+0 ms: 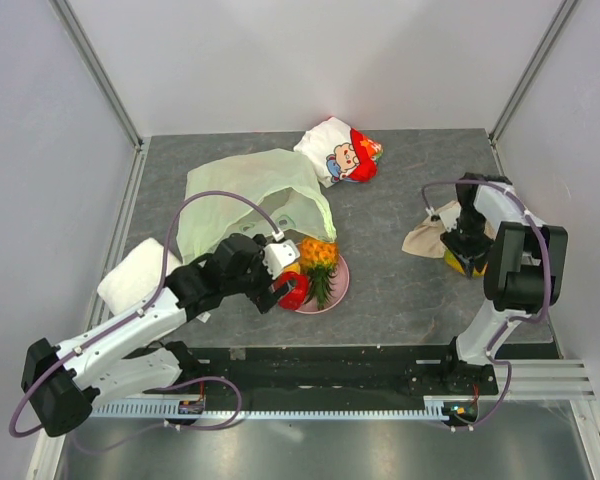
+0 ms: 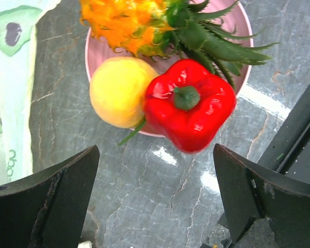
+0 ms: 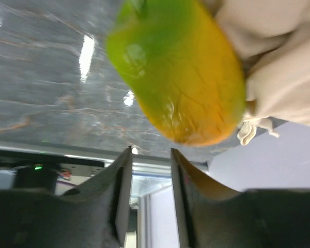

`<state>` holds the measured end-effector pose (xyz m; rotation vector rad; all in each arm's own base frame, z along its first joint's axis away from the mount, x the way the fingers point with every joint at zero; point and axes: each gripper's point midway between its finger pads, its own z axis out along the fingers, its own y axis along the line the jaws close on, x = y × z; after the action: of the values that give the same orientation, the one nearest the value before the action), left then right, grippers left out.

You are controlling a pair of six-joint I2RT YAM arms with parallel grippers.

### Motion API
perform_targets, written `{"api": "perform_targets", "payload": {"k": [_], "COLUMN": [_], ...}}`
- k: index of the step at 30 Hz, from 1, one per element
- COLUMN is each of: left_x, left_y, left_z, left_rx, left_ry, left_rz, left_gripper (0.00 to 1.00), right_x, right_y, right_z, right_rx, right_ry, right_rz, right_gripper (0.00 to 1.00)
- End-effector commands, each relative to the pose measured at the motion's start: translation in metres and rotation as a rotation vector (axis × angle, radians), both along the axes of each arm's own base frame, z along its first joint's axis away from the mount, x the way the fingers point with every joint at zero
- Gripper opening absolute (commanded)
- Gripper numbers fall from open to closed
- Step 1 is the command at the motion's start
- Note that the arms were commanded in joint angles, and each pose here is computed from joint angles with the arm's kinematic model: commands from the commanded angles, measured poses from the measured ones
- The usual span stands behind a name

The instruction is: Take the fake fruits out of the plastic bag

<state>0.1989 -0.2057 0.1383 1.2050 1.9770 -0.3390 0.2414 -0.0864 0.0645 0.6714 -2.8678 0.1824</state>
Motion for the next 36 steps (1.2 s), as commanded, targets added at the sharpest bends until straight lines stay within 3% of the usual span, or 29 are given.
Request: {"api": "perform_targets", "payload": {"k": [1, 5, 8, 14, 17, 19, 23, 25, 26, 30, 36], "left_x": [0.004, 0.012, 0.015, 0.029, 0.033, 0.036, 0.045, 0.05, 0.051, 0.053, 0.049], "left_y": [0.009, 0.019, 0.026, 0.054, 0.056, 0.055, 0.051, 0.051, 0.052, 0.055, 0.06], "left_z": [0.001, -0.002, 0.001, 0.006, 0.004, 0.002, 0.01, 0.011, 0.01, 0.012, 0.009], "left_rx": [-0.016, -0.003, 0.006, -0.007, 0.001, 0.008, -0.022, -0.031, -0.032, -0.041, -0.032], "left_ry": [0.008, 0.03, 0.023, -0.068, -0.031, 0.003, -0.026, -0.051, -0.053, -0.058, -0.052], "left_rz": [0.062, 0.126, 0.131, 0.167, 0.181, 0.201, 0.206, 0.22, 0.225, 0.234, 0.231], "left_gripper": [0.97, 0.96, 0.96, 0.99, 0.99, 0.99, 0.99, 0.99, 0.99, 0.99, 0.99], "right_x": [0.035, 0.048, 0.031, 0.008, 0.02, 0.038, 0.08, 0.069, 0.063, 0.062, 0.066], "right_y": [0.06, 0.146, 0.199, 0.255, 0.251, 0.222, 0.11, 0.064, 0.043, 0.005, -0.005], "right_z": [0.036, 0.065, 0.067, 0.078, 0.064, 0.06, 0.071, 0.058, 0.053, 0.038, 0.015], "right_rx": [0.314, 0.633, 0.778, 1.003, 0.927, 0.778, 0.504, 0.334, 0.308, 0.217, 0.161], "right_ry": [-0.11, -0.123, -0.043, 0.086, 0.068, -0.032, -0.282, -0.251, -0.244, -0.265, -0.294], "right_rz": [-0.07, -0.136, -0.141, -0.148, -0.137, -0.101, -0.007, 0.081, 0.102, 0.234, 0.234], "right_gripper": [0.4, 0.39, 0.41, 0.43, 0.44, 0.49, 0.74, 0.81, 0.98, 0.98, 0.98]}}
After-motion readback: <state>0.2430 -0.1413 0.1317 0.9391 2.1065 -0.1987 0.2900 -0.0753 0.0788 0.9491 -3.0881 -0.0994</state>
